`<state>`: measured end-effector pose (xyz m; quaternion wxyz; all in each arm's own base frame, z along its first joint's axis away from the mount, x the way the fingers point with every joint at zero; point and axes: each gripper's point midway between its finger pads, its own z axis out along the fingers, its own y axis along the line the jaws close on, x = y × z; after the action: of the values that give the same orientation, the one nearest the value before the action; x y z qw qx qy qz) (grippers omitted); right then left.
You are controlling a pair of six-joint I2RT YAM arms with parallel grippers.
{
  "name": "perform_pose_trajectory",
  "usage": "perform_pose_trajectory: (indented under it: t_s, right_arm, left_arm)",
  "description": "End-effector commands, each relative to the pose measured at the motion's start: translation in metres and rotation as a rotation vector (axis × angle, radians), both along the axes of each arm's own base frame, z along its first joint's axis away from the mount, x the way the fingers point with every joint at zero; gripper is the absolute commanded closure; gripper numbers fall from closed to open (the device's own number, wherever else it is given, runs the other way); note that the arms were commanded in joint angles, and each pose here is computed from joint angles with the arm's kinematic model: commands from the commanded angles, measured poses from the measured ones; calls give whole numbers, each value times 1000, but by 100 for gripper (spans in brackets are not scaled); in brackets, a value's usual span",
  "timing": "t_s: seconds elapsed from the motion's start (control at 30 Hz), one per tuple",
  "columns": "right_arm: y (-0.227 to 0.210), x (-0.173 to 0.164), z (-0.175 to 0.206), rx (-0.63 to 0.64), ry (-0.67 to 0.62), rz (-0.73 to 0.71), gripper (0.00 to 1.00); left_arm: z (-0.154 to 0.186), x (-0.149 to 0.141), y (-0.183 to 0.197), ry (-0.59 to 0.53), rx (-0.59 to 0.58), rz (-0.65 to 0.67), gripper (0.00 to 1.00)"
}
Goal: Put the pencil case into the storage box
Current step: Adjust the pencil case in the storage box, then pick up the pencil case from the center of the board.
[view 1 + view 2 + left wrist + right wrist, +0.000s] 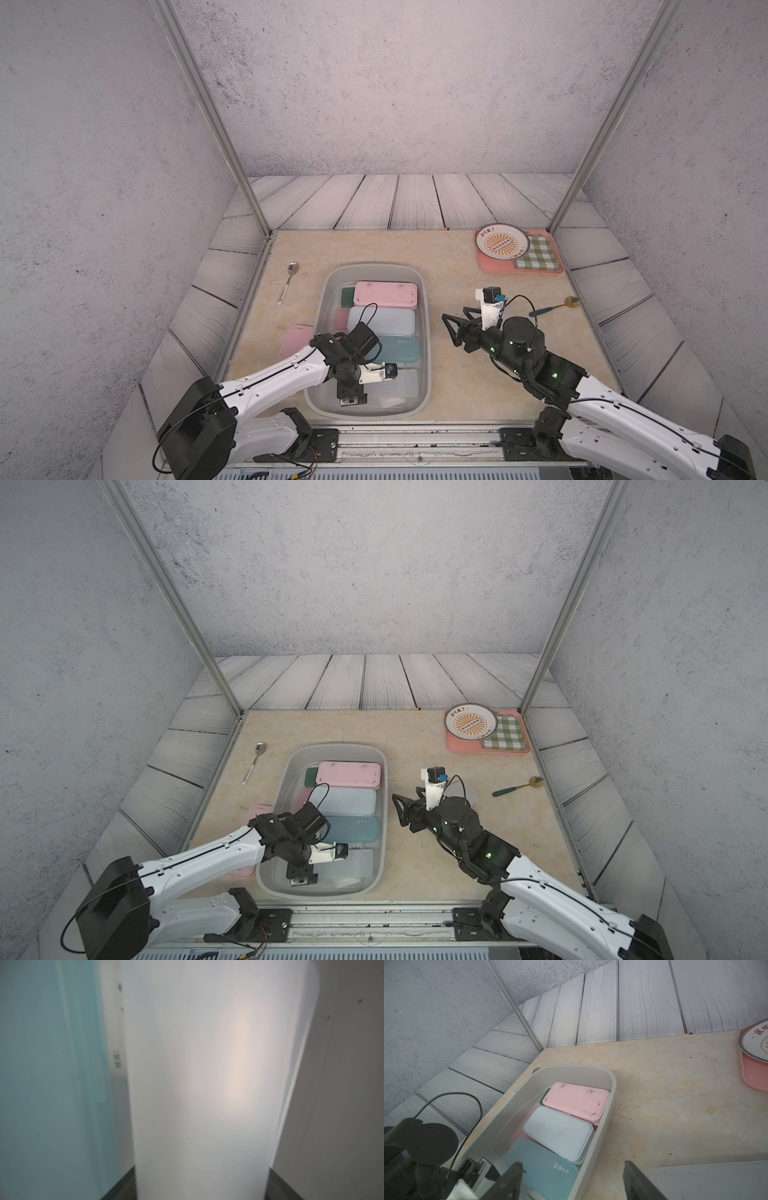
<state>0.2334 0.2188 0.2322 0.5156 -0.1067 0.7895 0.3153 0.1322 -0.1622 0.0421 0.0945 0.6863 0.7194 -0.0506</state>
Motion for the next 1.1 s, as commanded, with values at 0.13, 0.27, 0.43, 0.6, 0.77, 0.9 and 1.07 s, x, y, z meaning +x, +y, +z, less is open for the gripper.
perform_pose_trajectory:
  t_s: [0.13, 0.27, 0.43, 0.6, 0.77, 0.9, 1.07]
  right_arm:
    - [-18, 3, -2, -33, 22, -84, 19]
    - [-25, 10, -6, -49, 66, -152, 16]
    - [-46, 22, 0, -26, 131, -326, 13]
    - [-68, 26, 2, 55, 161, -458, 11]
    - [-75, 24, -8, 123, 206, -495, 11]
    - [-70, 25, -12, 113, 207, -463, 11]
    - [-67, 32, -15, 62, 225, -437, 10]
  left_arm:
    - [4, 25, -2, -138, -10, 40, 2]
    - [22, 26, -6, -160, -43, 25, 0]
    - [76, 9, -2, -169, -117, -33, 1]
    - [125, -9, 27, -165, -126, 17, 0]
    - [133, 29, 86, -72, -23, 557, 2]
    - [127, 53, 146, -1, -14, 948, 4]
    - [114, 70, 199, 82, -47, 1230, 5]
